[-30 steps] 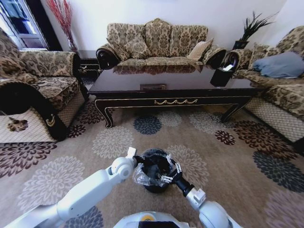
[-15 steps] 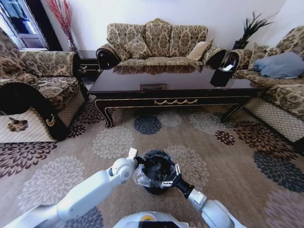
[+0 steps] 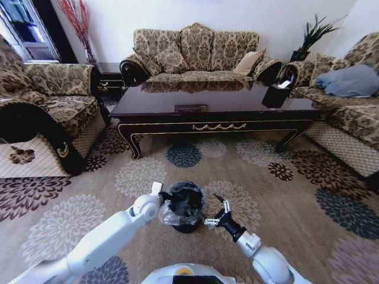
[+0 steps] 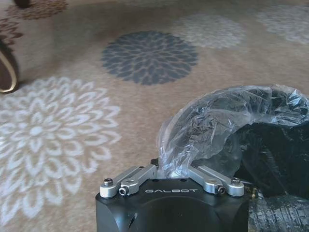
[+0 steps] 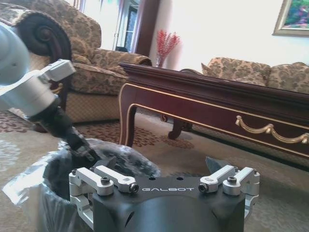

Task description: Move to the front of the table and pick up the trash from the floor, then place it into the trash bin.

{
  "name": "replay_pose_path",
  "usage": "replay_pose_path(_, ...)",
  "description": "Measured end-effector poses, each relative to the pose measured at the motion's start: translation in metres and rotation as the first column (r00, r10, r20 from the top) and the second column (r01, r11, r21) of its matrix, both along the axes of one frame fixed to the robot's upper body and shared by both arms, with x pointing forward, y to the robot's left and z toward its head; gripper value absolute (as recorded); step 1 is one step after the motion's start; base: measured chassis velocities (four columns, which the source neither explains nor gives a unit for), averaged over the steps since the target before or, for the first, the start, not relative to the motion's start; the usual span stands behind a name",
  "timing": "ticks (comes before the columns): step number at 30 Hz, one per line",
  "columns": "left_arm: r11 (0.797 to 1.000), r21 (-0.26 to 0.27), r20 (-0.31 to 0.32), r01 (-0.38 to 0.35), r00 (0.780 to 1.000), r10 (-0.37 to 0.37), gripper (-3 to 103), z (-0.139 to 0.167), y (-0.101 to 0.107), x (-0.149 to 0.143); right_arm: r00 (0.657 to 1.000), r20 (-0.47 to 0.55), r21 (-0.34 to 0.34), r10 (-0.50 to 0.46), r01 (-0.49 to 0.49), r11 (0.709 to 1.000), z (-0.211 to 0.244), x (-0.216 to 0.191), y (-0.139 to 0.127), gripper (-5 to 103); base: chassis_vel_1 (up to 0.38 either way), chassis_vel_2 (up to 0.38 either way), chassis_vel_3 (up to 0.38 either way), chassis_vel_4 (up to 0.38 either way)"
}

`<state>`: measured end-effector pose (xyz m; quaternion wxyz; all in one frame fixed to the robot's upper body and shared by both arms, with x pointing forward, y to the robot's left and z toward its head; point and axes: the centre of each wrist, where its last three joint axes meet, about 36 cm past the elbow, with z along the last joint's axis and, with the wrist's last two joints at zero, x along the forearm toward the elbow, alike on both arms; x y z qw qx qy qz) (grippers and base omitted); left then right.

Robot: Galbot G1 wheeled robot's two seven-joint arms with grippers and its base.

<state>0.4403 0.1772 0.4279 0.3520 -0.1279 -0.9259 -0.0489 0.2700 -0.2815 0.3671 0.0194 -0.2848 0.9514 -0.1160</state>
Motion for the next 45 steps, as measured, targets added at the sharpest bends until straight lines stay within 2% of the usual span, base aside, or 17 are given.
replay_pose_path(2,0.999,-0.001,0.01,-0.05,0.999,0.05,3,0.0,0.013,0.008,1.0,0.001,0.005,-0.01,0.01,1.0,0.0,0.002,-0.002,100,0.0,0.0,0.0,0.0)
replay_pose_path(8,0.991,-0.018,0.016,-0.131,0.991,0.131,3,0.001,0.037,0.022,1.0,-0.017,0.002,-0.014,0.014,1.0,-0.007,-0.002,-0.001,100,0.0,0.0,0.0,0.0)
replay_pose_path(12,0.987,-0.017,0.002,-0.159,0.987,0.159,3,-0.005,0.045,0.023,1.0,-0.029,-0.005,-0.012,0.012,1.0,-0.011,-0.005,-0.002,100,0.0,0.0,0.0,0.0)
replay_pose_path(22,0.986,-0.027,0.006,-0.167,0.986,0.168,2,-0.002,0.045,0.02,0.999,-0.038,-0.014,-0.012,0.012,1.0,-0.017,-0.008,-0.004,100,0.0,0.0,0.0,0.0)
replay_pose_path(26,0.986,-0.063,0.046,-0.156,0.986,0.159,23,0.015,0.043,0.019,0.999,-0.039,-0.015,-0.009,0.008,1.0,-0.017,-0.01,-0.004,100,0.0,0.0,0.0,0.0)
replay_pose_path(27,0.986,-0.063,0.046,-0.156,0.986,0.159,23,0.015,0.043,0.019,0.999,-0.039,-0.015,-0.009,0.008,1.0,-0.017,-0.01,-0.004,100,0.0,0.0,0.0,0.0)
replay_pose_path(28,0.986,-0.076,0.064,-0.148,0.986,0.153,28,0.02,0.042,0.019,0.999,-0.039,-0.015,-0.008,0.008,1.0,-0.018,-0.01,-0.003,100,0.0,0.0,0.0,0.0)
replay_pose_path(29,0.986,-0.085,0.082,-0.14,0.986,0.147,28,0.023,0.042,0.019,0.999,-0.04,-0.015,-0.008,0.008,1.0,-0.018,-0.01,-0.003,100,0.0,0.0,0.0,0.0)
replay_pose_path(31,0.987,-0.096,0.111,-0.128,0.984,0.139,39,0.027,0.042,0.019,0.999,-0.043,-0.016,-0.007,0.007,1.0,-0.018,-0.012,-0.003,100,0.0,0.0,0.0,0.0)
replay_pose_path(32,0.987,-0.096,0.111,-0.128,0.984,0.139,39,0.027,0.042,0.019,0.999,-0.043,-0.016,-0.007,0.007,1.0,-0.018,-0.012,-0.003,100,0.0,0.0,0.0,0.0)
replay_pose_path(35,0.984,-0.141,0.186,-0.109,0.973,0.135,56,0.045,0.041,0.015,0.999,-0.046,-0.021,-0.01,0.009,1.0,-0.019,-0.015,-0.004,100,0.0,0.0,0.0,0.0)
replay_pose_path(38,0.984,-0.152,0.198,-0.096,0.972,0.125,61,0.053,0.044,0.005,0.999,-0.044,-0.013,-0.015,0.014,1.0,-0.017,-0.015,-0.003,100,0.0,0.0,0.0,0.0)
replay_pose_path(40,0.984,-0.15,0.204,-0.099,0.971,0.128,72,0.054,0.049,-0.005,0.999,-0.038,-0.01,-0.024,0.024,1.0,-0.015,-0.013,-0.004,100,0.0,0.0,0.0,0.0)
replay_pose_path(41,0.984,-0.15,0.204,-0.099,0.971,0.128,72,0.054,0.049,-0.005,0.999,-0.038,-0.01,-0.024,0.024,1.0,-0.015,-0.013,-0.004,100,0.0,0.0,0.0,0.0)
replay_pose_path(42,0.983,-0.15,0.209,-0.103,0.969,0.134,77,0.054,0.051,-0.012,0.999,-0.032,-0.005,-0.037,0.036,0.999,-0.013,-0.011,-0.005,100,0.0,0.0,0.0,0.0)
replay_pose_path(44,0.982,-0.145,0.254,-0.12,0.955,0.154,89,0.055,0.058,-0.026,0.996,-0.025,0.024,-0.088,0.088,0.996,-0.009,-0.006,-0.007,100,0.0,0.0,0.0,0.0)
replay_pose_path(45,0.982,-0.137,0.286,-0.127,0.944,0.162,89,0.056,0.063,-0.031,0.993,-0.023,0.04,-0.115,0.116,0.992,-0.007,-0.005,-0.008,100,0.0,0.0,0.0,0.0)
